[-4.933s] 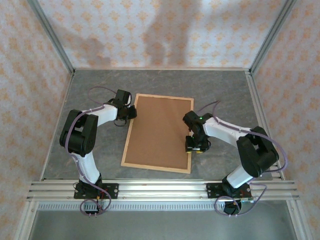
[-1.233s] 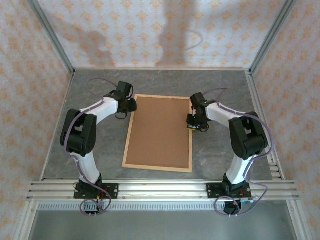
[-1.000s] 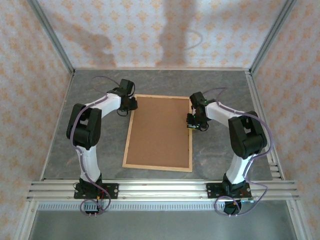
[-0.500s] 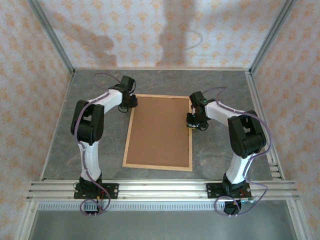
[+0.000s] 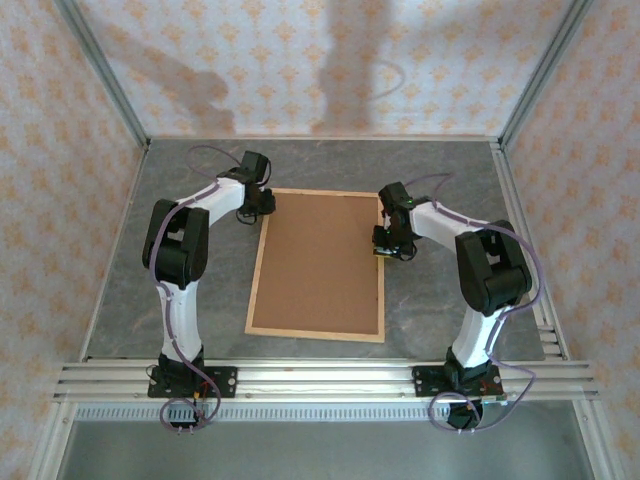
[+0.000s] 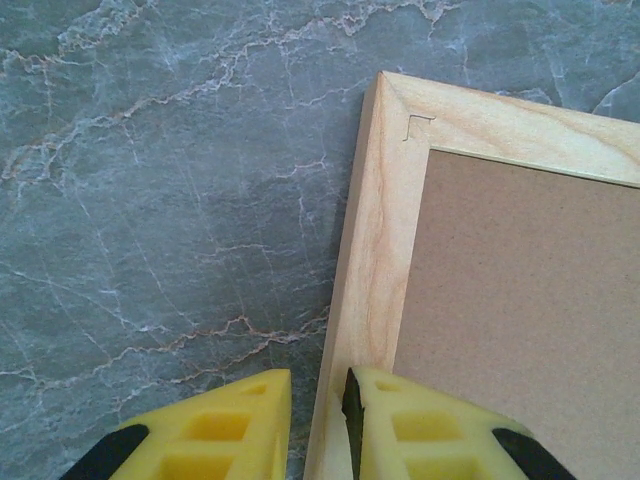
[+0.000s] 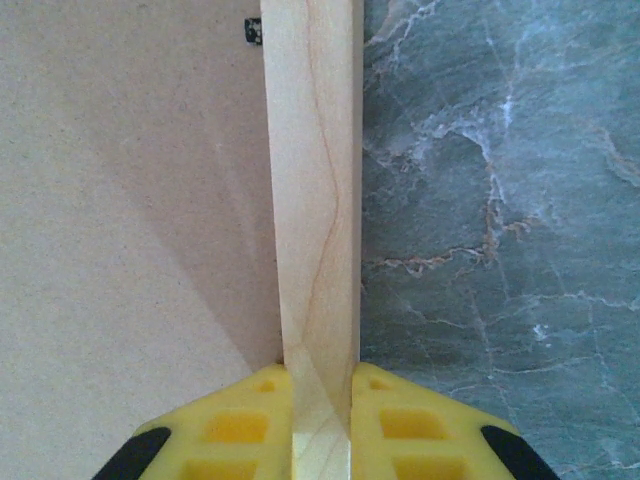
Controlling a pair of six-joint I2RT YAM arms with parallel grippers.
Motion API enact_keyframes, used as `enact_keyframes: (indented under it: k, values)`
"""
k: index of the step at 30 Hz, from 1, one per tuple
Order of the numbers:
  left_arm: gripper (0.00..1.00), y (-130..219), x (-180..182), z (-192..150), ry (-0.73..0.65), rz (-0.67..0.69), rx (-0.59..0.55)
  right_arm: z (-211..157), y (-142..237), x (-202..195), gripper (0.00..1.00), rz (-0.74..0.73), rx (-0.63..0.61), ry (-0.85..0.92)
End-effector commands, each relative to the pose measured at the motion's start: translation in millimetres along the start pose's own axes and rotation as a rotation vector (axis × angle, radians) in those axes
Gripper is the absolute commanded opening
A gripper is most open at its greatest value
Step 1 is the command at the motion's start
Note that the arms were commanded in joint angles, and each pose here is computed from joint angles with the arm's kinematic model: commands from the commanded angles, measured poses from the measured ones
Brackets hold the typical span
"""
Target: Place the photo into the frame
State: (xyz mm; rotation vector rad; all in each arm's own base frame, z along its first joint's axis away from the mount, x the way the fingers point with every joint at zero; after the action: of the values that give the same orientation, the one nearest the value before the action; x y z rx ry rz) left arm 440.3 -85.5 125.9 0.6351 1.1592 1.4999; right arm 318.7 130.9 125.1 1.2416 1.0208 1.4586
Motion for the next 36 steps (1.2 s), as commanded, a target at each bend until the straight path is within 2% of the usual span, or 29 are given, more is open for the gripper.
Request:
enact_keyframes:
  k: [1,36]
  values:
    - [0.24,-17,0,-15,-0.026,0.009,0.064,3,-11,-7,0.16,-0.054,0.006,0.002]
    - [0.26,-38,-26,-58,-0.099,-0.023,0.164,3,-16,-8,0.16,-0.059,0.025,0.008]
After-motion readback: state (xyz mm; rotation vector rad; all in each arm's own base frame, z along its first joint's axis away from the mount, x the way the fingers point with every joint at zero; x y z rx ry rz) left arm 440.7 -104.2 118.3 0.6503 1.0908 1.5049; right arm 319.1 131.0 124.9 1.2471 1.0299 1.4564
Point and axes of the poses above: each hand's point on the last joint's axis, 136 mm out from that joint toward the fingers, its own y axis back along the fingers, its own x axis along the line the jaws close on, z = x × y, the point moved 10 cm from there along y, back along the fingers, and after that the axes turned 7 degrees about y, right-handed, at the moved point
